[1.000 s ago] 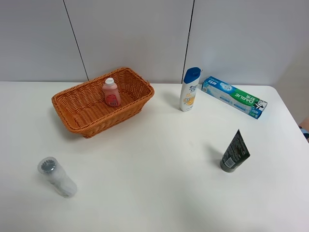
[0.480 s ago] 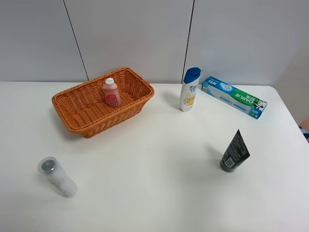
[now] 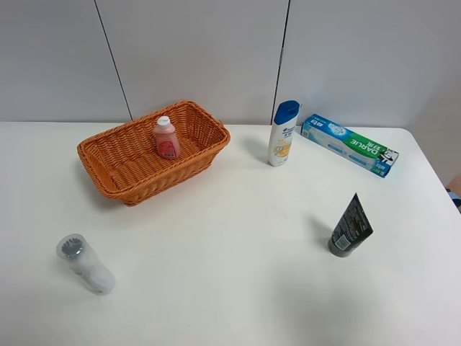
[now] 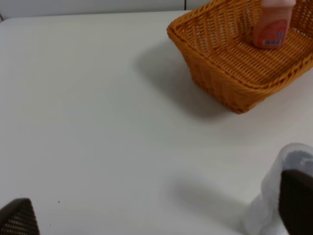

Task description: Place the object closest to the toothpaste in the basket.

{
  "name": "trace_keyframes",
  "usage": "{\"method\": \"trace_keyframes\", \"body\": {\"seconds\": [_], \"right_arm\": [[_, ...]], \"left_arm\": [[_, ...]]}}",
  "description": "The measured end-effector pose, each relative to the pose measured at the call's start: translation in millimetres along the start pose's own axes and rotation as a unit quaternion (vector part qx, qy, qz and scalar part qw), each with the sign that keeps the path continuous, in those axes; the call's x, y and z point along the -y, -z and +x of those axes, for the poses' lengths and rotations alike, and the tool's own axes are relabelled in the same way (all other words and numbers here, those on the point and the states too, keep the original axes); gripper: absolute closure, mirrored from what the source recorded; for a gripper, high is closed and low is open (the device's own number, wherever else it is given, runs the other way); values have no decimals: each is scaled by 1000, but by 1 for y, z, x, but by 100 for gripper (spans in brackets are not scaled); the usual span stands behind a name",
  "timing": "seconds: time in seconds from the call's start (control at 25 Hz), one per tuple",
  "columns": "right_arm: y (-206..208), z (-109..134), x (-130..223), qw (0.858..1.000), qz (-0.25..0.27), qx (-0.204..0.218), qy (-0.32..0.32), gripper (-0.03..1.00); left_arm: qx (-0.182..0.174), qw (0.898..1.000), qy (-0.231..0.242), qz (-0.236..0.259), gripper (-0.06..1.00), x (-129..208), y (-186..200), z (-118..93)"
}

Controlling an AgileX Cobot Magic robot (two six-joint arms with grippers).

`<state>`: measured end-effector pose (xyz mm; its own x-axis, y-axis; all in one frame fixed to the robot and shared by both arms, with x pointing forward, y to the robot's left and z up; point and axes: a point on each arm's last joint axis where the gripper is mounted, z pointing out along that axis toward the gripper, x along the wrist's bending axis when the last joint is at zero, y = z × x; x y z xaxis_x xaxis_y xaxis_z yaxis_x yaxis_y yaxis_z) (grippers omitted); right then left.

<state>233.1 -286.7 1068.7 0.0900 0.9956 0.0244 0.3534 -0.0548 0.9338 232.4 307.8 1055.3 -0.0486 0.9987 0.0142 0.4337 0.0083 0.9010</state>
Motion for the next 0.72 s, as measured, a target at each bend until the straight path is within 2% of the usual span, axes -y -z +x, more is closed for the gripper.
{"method": "trace_keyframes", "body": {"seconds": [0.2,0.4,0.72], "right_arm": [[-6,-1,12,999,46,-16,6,15],[-6,-3,13,998,51,-35,18,15],[-6,-5,14,998,52,-30,8,15]], "left_arm": [[0,1000,0,0,-5,0,0,0],[0,1000,0,0,-5,0,0,0],[0,1000,0,0,-5,0,0,0]]}}
